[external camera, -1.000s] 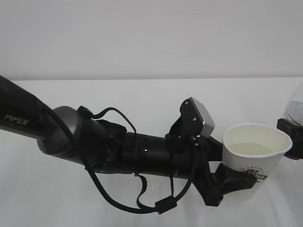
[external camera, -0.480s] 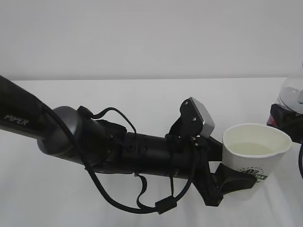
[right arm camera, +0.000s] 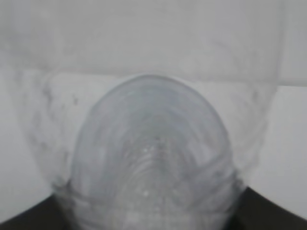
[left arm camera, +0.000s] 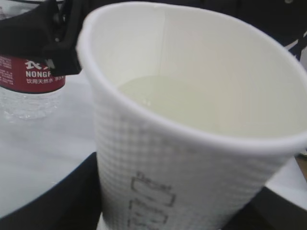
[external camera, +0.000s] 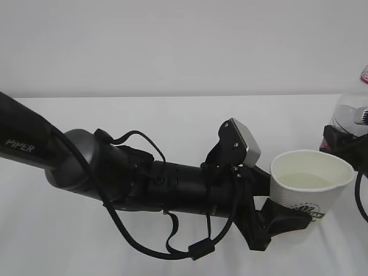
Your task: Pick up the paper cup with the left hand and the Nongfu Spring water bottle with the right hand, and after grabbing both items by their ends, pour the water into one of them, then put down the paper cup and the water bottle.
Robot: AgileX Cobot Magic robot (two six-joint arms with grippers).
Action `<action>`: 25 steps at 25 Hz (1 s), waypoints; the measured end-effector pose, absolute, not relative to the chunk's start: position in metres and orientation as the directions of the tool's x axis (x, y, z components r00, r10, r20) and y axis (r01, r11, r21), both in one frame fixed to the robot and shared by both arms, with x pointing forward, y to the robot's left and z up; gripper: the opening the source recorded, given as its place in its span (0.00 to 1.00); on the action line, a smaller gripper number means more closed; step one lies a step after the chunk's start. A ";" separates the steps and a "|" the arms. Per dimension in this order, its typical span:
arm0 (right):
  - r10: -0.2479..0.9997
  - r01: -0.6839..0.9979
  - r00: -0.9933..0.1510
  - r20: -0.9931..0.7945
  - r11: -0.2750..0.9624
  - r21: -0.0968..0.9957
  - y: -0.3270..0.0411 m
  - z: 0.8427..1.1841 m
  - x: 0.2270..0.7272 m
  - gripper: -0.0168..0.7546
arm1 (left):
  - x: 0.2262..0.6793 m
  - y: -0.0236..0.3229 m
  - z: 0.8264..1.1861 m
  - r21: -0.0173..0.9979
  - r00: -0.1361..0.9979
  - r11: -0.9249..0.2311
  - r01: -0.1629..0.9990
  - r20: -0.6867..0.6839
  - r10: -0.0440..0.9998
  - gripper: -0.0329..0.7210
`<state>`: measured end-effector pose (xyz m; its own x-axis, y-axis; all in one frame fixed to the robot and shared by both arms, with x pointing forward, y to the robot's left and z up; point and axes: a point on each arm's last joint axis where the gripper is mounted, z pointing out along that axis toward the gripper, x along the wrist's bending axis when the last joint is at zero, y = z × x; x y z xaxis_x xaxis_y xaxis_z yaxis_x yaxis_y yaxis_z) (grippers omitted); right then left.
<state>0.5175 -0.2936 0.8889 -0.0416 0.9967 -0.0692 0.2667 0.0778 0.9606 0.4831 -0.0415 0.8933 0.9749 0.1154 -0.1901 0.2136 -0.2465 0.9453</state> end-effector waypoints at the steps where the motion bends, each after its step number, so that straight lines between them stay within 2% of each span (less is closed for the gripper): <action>1: 0.997 0.269 -0.042 -0.069 0.078 0.960 -0.294 0.888 0.517 0.51 | 0.483 -0.042 0.893 0.945 0.975 -0.247 0.214 -0.190 0.115 0.68; 11: 0.997 0.276 -0.042 -0.067 0.075 0.958 -0.294 0.886 0.518 0.51 | 0.483 -0.042 0.893 0.945 0.975 -0.247 0.214 -0.190 0.115 0.68; 16: 0.997 0.275 -0.042 -0.067 0.076 0.958 -0.294 0.886 0.518 0.59 | 0.483 -0.042 0.893 0.945 0.975 -0.247 0.214 -0.190 0.115 0.68; 25: 0.997 0.275 -0.042 -0.067 0.076 0.958 -0.294 0.886 0.518 0.61 | 0.483 -0.042 0.893 0.945 0.975 -0.247 0.214 -0.190 0.115 0.68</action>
<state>0.5178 -0.2936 0.8861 -0.0416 0.9969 -0.0668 0.2755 0.0757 0.9583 0.4831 -0.0415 0.8933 0.9749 0.1154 -0.1901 0.2136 -0.2465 0.9453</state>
